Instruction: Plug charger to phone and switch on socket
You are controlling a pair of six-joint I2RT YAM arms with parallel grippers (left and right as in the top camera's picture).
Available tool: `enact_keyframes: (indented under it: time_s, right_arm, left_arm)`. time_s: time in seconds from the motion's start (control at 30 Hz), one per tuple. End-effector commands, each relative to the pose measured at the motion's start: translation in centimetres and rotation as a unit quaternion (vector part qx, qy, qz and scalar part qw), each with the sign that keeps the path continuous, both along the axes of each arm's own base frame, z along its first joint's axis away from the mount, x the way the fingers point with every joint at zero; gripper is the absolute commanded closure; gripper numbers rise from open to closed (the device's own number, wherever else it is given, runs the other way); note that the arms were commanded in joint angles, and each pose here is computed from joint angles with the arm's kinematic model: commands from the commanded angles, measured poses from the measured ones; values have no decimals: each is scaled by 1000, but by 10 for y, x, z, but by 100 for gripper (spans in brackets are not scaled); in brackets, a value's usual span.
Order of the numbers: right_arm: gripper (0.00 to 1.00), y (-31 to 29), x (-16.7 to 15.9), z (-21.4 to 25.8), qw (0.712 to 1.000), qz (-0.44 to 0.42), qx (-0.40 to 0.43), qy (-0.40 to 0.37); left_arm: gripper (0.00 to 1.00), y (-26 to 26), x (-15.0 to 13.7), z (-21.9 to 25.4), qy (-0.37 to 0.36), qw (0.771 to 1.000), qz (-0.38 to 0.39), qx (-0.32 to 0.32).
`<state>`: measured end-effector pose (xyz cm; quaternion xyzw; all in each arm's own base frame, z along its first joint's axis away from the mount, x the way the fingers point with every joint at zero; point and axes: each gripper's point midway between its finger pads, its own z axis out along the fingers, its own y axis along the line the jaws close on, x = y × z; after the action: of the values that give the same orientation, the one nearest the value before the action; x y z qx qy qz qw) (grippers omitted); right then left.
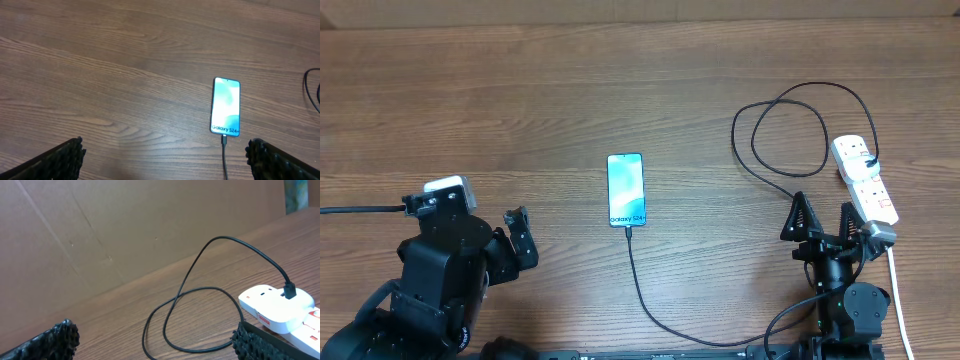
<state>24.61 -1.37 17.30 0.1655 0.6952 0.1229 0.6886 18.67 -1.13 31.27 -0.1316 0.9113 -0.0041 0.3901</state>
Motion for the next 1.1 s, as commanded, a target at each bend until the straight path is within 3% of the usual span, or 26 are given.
enact_keyframes:
  time_s: [0.0,0.27,0.47,0.6,0.83,0.97,1.07]
  right_arm:
    - [0,1,0,-2,1000,2,2,-1]
    - [0,1,0,-2,1000,2,2,-1]
    - [0,1,0,-2,1000,2,2,-1]
    - [0,1,0,-2,1000,2,2,-1]
    - [0,1,0,-2,1000,2,2,-1]
    - [0,1,0,-2,1000,2,2,-1]
    - [0,1,0,-2,1000,2,2,-1]
  left_arm:
    - [1,-3,1,-1,2,1000,-3,-5]
    - [0,-9,0,-2,3,1000,-19,-7]
    - [0,8,-3,7,-26,998,32,-40]
    - [1,17,-19,2,-56,994,54,-74]
    - [0,32,-50,-47,-114,983,99,-108]
    - [1,29,-42,-62,-177,972,93,-126]
    - [0,25,-20,-68,-235,962,64,-121]
